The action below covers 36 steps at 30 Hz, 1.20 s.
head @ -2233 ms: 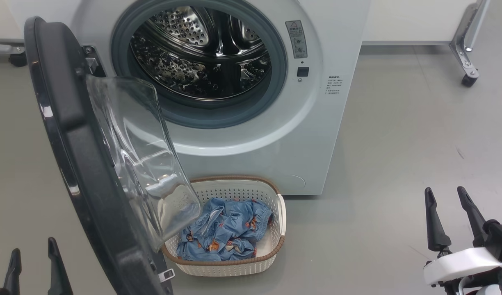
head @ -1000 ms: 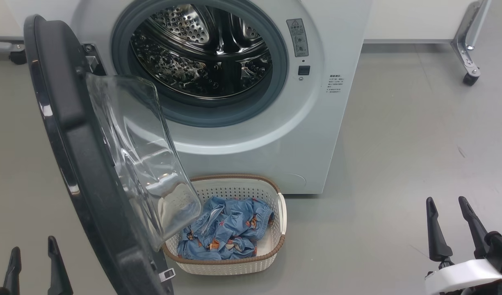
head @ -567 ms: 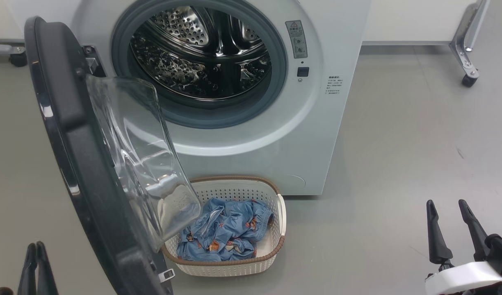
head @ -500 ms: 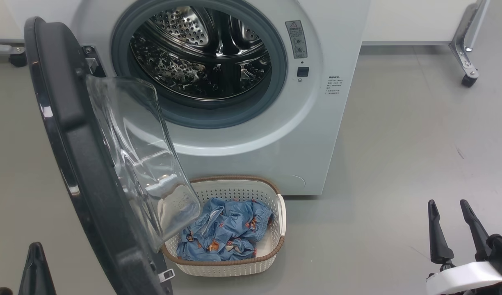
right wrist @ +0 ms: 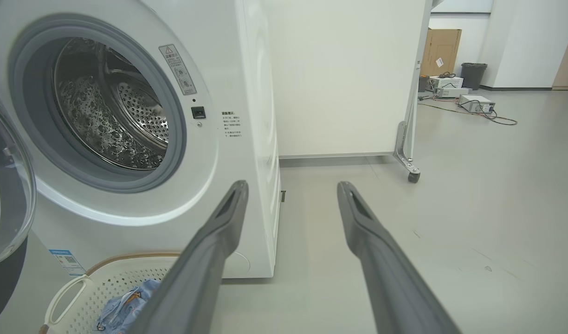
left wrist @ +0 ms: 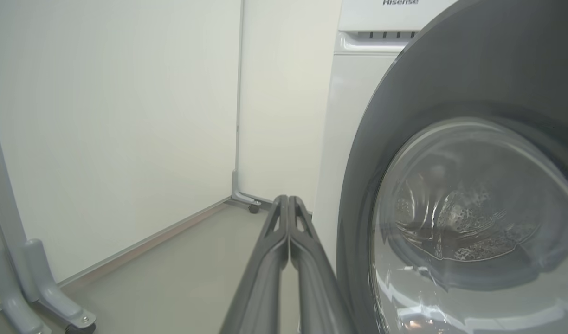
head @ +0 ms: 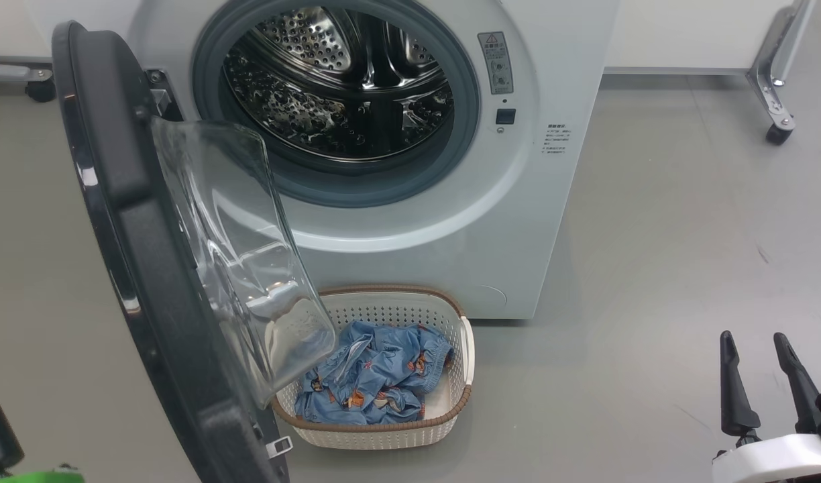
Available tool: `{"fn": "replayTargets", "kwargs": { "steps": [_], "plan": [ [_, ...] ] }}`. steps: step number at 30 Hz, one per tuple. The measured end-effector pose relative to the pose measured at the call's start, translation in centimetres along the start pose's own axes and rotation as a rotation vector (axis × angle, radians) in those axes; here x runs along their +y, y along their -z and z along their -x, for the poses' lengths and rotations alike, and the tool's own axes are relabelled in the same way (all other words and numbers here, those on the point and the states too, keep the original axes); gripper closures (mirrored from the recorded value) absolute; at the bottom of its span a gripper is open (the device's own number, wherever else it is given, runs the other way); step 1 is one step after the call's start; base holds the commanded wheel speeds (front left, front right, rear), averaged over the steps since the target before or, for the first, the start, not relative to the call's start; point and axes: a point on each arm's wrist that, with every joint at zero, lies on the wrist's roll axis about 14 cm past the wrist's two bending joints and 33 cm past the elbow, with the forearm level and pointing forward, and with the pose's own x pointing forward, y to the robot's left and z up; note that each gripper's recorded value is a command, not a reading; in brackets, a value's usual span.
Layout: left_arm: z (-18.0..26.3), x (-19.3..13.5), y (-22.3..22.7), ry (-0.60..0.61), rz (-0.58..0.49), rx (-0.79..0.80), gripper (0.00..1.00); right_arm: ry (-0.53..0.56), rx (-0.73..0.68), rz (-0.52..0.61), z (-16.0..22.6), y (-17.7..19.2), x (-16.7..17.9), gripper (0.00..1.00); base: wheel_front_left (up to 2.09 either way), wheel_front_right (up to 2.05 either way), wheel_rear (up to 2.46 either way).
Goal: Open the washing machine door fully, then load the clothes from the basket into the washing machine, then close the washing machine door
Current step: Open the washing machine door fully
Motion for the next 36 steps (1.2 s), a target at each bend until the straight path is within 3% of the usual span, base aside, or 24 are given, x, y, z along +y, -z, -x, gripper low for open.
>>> {"fn": "replayTargets", "kwargs": {
  "steps": [6, 12, 17, 20, 25, 31, 36],
  "plan": [
    [-2.0, -2.4, -8.0, 0.068, 0.010, -0.262, 1.00, -0.008, 0.006, -0.002, -0.4, 0.2, 0.3, 0.00, 0.00, 0.00, 0.00],
    [-0.8, -6.6, -17.3, 0.205, -0.029, -0.564, 1.00, -0.042, 0.008, 0.006, -0.7, 0.3, 1.2, 0.00, 0.00, 0.00, 0.00],
    [1.8, -12.5, -19.6, 0.407, 0.047, -0.643, 1.00, -0.039, 0.007, 0.003, -0.8, 0.3, 1.2, 0.00, 0.00, 0.00, 0.00],
    [2.9, -15.5, -19.0, 0.521, 0.165, -0.579, 1.00, -0.045, 0.020, -0.005, -0.6, 0.7, 1.5, 0.00, 0.00, 0.00, 0.00],
    [5.1, -19.8, -13.5, 0.666, 0.237, -0.293, 1.00, -0.067, 0.025, -0.017, -0.8, 0.9, 2.4, 0.00, 0.00, 0.00, 0.00],
    [7.1, -21.6, -9.9, 0.721, 0.298, -0.085, 1.00, -0.077, 0.030, -0.019, -1.2, 1.1, 2.8, 0.00, 0.00, 0.00, 0.00],
    [7.8, -21.2, -7.0, 0.697, 0.306, 0.052, 1.00, -0.099, 0.048, -0.024, -1.5, 1.7, 3.4, 0.00, 0.00, 0.00, 0.00]
  ]
}}
